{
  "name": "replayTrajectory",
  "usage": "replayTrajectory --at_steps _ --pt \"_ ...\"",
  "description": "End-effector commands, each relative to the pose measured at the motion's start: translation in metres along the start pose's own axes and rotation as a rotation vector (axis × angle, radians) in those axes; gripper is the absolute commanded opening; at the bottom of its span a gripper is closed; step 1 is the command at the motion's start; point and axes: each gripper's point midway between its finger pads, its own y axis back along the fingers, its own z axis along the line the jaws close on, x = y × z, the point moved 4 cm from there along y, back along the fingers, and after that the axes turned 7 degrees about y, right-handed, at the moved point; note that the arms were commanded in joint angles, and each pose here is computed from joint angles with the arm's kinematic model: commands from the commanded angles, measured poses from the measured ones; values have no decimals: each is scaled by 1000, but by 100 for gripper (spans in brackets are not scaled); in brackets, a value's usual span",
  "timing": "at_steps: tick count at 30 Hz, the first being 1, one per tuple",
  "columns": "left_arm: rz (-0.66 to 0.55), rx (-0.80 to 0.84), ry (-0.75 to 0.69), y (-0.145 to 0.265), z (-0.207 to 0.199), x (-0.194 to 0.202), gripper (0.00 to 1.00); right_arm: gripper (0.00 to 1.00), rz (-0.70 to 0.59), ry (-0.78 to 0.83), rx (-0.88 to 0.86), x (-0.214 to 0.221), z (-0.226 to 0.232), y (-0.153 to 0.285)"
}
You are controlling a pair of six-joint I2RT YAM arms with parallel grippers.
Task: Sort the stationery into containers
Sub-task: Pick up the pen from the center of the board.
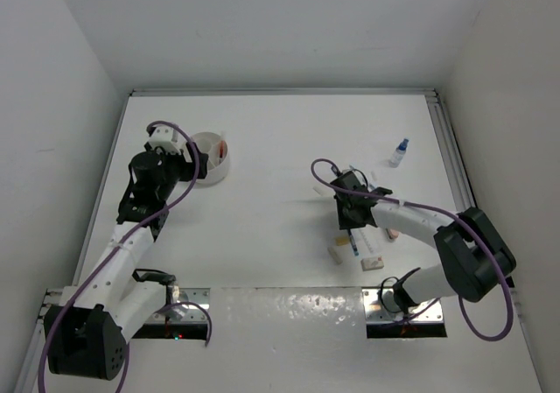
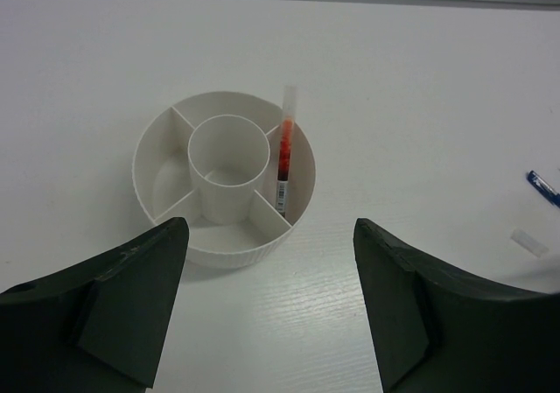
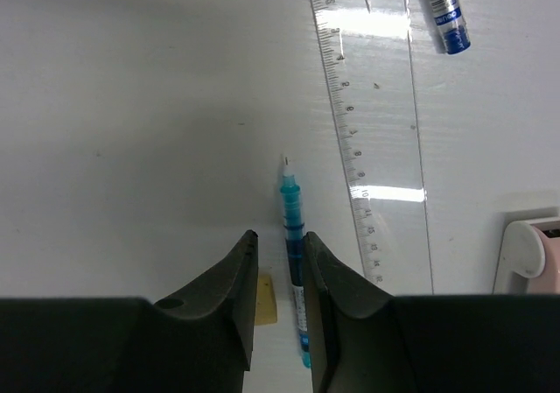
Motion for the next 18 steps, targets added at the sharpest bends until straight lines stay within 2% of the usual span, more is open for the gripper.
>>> replayTrajectory --at_steps 1,13,18 --pt "-66 14 0 3 -4 -16 74 26 -15 -23 -6 -10 4 -5" --pt "-74 -4 1 6 -2 -18 75 24 54 -1 29 4 -7 -14" --pt "-86 -1 -5 5 -2 -21 75 7 21 -14 25 3 -12 -15"
